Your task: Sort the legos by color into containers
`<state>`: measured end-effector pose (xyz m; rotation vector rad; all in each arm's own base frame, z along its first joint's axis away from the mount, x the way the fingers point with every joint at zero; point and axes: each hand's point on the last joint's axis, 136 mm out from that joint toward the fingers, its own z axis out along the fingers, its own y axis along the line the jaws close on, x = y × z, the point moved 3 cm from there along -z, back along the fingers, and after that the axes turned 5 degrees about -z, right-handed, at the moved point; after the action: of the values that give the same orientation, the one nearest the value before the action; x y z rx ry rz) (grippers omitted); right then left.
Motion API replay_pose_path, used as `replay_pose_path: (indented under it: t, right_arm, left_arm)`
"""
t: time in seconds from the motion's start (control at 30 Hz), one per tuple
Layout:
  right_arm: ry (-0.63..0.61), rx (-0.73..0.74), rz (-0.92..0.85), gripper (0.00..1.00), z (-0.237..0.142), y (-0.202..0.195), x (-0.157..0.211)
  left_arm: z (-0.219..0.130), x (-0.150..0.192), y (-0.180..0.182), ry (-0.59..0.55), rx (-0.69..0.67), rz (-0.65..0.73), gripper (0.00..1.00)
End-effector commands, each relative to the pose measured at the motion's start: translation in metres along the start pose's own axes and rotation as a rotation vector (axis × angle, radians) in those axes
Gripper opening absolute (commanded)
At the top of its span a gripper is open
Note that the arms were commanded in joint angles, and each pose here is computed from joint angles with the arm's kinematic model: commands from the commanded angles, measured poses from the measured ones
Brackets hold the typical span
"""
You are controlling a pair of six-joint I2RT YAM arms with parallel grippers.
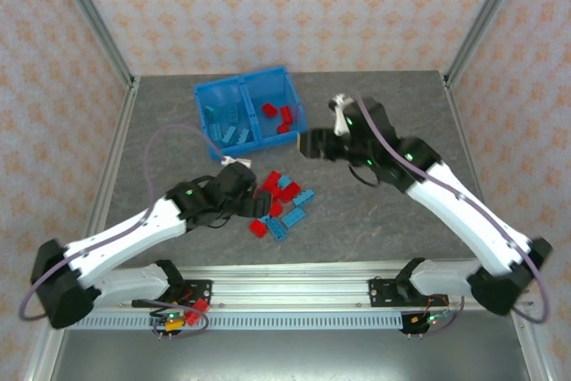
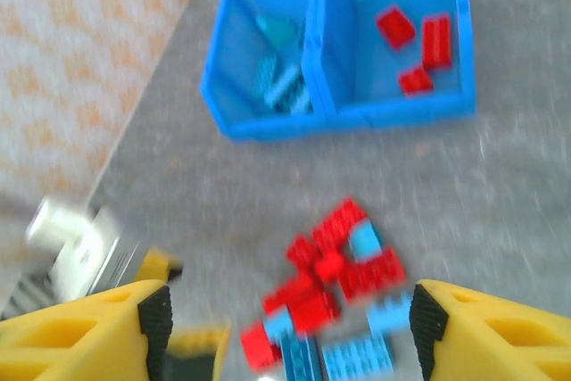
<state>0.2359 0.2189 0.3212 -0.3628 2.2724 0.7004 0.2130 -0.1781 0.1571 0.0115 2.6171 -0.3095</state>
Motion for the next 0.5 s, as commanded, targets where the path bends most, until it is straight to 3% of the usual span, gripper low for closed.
replay_pose_path:
  t: [0.0, 0.17, 0.47]
  right_arm:
    - [0.182, 0.021, 0.010, 0.74, -0.011, -0.018, 0.062]
    - [0.122, 0.051, 0.045, 0.77, -0.033, -0.029, 0.073]
    - [0.155, 0.020, 0.027, 0.77, -0.021, -0.020, 0.067]
  left_arm:
    - [0.020, 0.010, -0.018, 0.109, 0.044, 0.001, 0.88]
    - [0.049, 0.044, -0.020, 0.241, 0.096, -0.008, 0.73]
    - [0.062, 0.065, -0.005, 0.318, 0.034, 0.099, 0.73]
